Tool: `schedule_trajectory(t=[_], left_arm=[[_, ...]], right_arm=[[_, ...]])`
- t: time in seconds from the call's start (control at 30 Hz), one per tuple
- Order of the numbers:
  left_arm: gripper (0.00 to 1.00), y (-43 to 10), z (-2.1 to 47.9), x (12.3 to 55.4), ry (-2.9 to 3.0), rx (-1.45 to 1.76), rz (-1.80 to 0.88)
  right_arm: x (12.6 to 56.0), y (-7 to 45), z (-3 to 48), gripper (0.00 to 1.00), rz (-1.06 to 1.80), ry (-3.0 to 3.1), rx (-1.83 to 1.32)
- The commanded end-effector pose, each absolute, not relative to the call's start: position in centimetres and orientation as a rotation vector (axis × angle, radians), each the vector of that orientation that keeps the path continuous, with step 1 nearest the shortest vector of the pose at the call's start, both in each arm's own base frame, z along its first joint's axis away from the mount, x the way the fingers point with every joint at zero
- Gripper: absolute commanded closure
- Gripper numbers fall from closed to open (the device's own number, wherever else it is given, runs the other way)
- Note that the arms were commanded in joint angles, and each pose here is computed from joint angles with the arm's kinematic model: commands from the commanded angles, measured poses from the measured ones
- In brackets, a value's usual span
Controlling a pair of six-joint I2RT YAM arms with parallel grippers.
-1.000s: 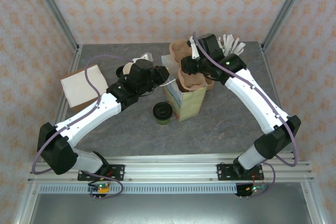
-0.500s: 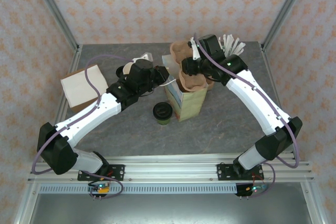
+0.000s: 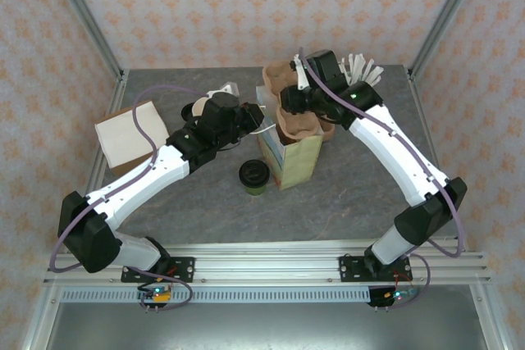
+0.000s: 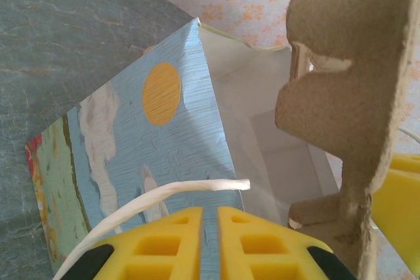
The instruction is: Pack the takeout coffee
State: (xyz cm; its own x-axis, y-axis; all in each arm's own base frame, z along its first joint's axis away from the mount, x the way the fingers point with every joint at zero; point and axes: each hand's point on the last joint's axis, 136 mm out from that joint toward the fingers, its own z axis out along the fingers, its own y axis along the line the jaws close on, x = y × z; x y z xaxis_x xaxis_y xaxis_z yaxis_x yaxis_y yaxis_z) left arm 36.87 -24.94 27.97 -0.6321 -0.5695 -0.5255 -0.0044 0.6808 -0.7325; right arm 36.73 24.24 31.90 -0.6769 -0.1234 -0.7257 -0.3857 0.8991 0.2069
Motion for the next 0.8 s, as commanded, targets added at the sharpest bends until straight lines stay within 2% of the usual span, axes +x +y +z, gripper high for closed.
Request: schedule_trajectory(t=[0.0,0.23,0.5,0.77], left_arm=[[0.86,-24.1,27.4,37.1,2.102,-0.454,-0.863],[0.87,-24.1,27.5,37.1,2.100,-0.453,-0.866],[0.87,-23.9,27.6,37.0,2.096,-0.456,-0.862],[0.86,-24.1,27.6,37.2,2.099,-0.455,-0.865]], right_arm=[[37.6,24.8,33.4,0.69,0.451,2.252,-0.352],[37.6,24.8,32.8,0.69,0.450,2.269,-0.348],[37.5,24.7,36.3,0.69,0.483,2.188,-0.330],[37.3,24.4,34.1,0.69,0.456,2.233,-0.326]])
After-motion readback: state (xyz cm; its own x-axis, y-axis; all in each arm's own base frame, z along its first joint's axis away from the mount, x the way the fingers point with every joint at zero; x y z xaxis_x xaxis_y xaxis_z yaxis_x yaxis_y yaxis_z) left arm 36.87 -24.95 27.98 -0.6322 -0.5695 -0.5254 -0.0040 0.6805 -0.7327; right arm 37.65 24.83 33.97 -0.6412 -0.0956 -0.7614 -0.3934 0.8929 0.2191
